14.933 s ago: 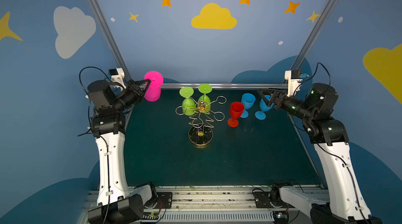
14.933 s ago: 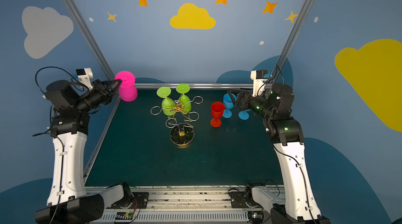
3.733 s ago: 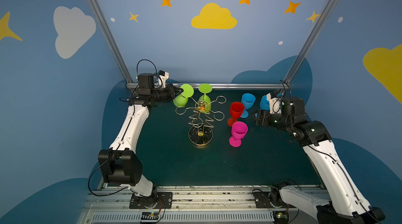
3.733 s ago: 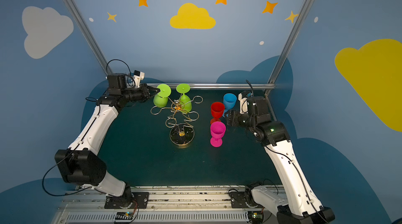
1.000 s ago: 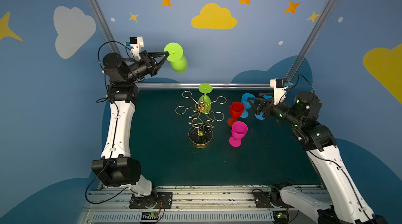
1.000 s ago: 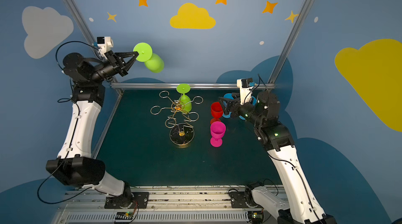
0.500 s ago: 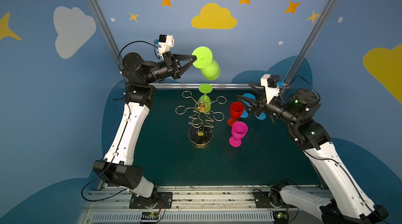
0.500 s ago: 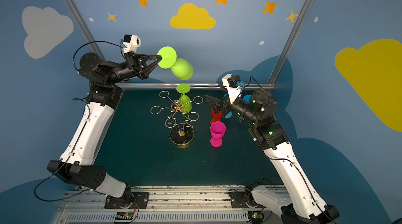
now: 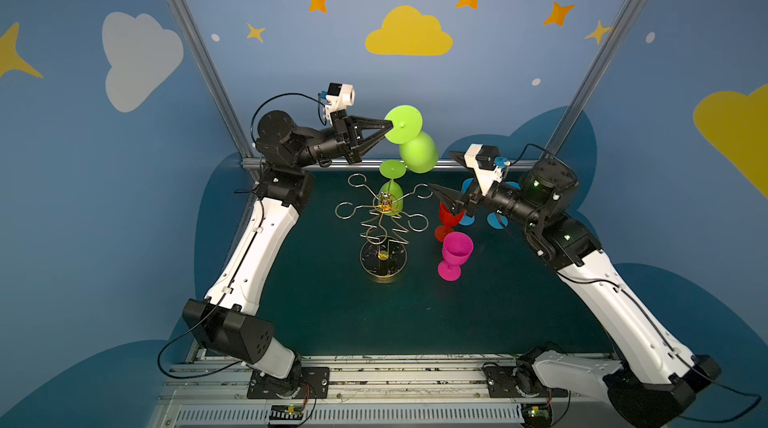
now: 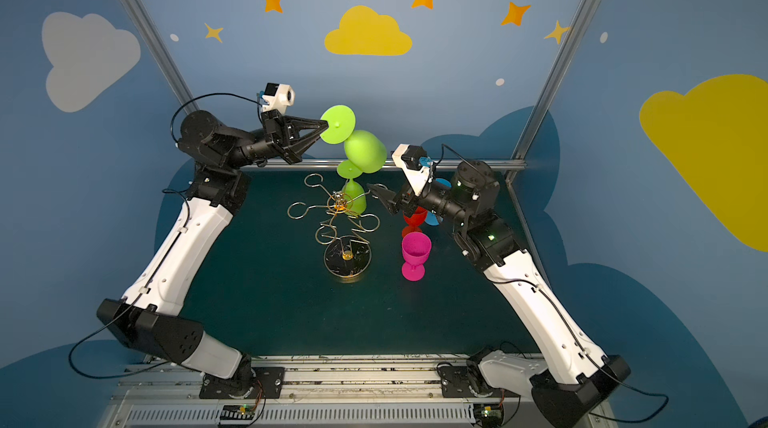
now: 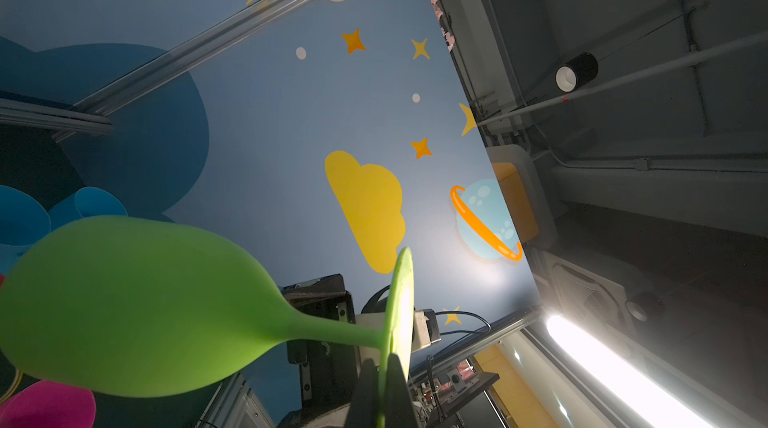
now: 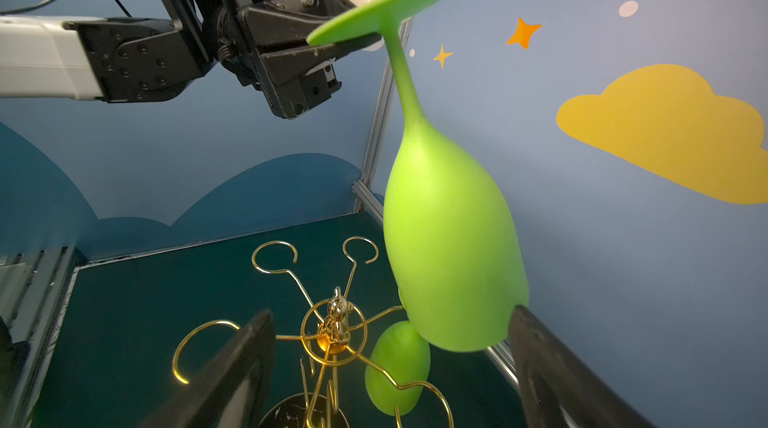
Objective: Take the wine glass off the wine glass rack
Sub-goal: 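Carry the lime glass toward the right gripper while the right gripper rises to meet it, then close the right gripper on the lime glass bowl and lower it toward the table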
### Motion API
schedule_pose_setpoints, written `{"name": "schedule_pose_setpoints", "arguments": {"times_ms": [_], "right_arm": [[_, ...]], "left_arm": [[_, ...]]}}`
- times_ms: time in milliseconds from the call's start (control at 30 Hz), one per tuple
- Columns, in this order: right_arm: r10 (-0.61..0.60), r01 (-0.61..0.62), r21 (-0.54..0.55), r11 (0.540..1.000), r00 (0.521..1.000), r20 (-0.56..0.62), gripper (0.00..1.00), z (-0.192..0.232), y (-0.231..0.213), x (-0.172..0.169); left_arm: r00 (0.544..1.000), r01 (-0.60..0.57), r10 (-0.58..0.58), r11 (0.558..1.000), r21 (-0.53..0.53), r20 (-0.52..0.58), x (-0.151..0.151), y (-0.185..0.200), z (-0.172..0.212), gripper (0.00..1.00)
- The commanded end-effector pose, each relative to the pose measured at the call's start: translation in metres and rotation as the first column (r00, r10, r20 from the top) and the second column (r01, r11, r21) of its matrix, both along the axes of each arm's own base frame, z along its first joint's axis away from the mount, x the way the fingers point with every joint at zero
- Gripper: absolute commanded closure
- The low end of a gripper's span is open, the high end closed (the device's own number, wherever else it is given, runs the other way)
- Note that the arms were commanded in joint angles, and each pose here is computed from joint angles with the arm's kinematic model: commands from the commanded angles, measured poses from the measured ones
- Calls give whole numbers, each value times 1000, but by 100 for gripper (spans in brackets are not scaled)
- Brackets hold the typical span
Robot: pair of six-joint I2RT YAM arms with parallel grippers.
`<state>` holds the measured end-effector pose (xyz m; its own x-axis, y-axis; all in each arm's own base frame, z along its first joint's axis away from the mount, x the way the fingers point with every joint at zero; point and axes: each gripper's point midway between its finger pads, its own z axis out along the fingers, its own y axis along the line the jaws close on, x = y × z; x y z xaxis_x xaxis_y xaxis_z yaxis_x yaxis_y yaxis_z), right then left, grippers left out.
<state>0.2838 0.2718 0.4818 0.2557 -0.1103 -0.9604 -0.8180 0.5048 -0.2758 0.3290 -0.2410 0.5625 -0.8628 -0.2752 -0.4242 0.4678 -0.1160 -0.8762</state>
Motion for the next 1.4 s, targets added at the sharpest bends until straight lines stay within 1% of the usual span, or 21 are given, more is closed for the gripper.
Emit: {"name": "schedule_pose_setpoints", "arguments": {"times_ms": [0,67,200,400,567,633,667,800,833,900,933,967,1033,1100,1200,1267,1300,1367], "right_arm": [[-10,8,25,1000,995,100,13,27,4,5],[-6,6,1,1000,993,122,13,24,12,12],[-18,19,-12,1000,993,117,13,19,22,25],[-20,24,-37,999,994,105,13,9,37,34],[-27,32,-49,998,996,89,15,4,44,38],[-31,36,-52,998,996,81,18,3,45,39],[-36,40,-52,998,996,76,22,3,45,39],[-61,63,-39,997,997,55,38,2,41,40],[-70,71,-31,997,996,46,44,3,39,40],[-83,84,-31,996,996,32,51,2,35,38],[-90,90,-14,996,996,-3,54,3,33,37],[-95,95,-11,995,995,-19,57,3,30,35],[-116,116,-9,993,991,-63,61,0,23,31],[-143,143,-13,990,983,-118,63,-4,14,27],[-197,196,-27,980,963,-185,66,-15,-6,17],[-234,233,-35,972,944,-233,68,-22,-20,10],[-252,250,-42,967,931,-266,68,-26,-28,6],[-282,276,-65,959,901,-328,70,-33,-41,-1]], "left_arm": [[998,20,-18,999,-30,57,-20,0,16,97],[998,24,-22,999,-30,52,-23,-1,14,97],[998,33,-32,999,-29,45,-26,-1,13,97],[998,50,-49,998,-46,30,-31,-1,12,97],[998,66,-65,997,-52,18,-33,-4,10,97],[998,69,-68,996,-53,20,-35,-4,10,97],[998,69,-68,996,-54,17,-35,-4,10,97],[997,68,-66,996,-59,31,-37,-3,13,97],[997,69,-67,996,-58,37,-37,-3,14,97],[997,64,-62,996,-54,41,-35,-4,13,96],[997,59,-56,997,-50,44,-34,-3,12,92],[998,53,-50,997,-48,47,-33,-3,11,85],[998,40,-38,998,-39,56,-29,-4,7,62],[996,29,-27,999,-22,80,-28,-5,4,48],[993,-13,10,1000,27,120,-21,-6,-8,39],[983,-62,49,995,71,176,-14,-6,-17,35],[975,-99,77,990,97,209,-10,-6,-23,34],[938,-191,142,973,130,315,-1,-4,-32,33]]}}
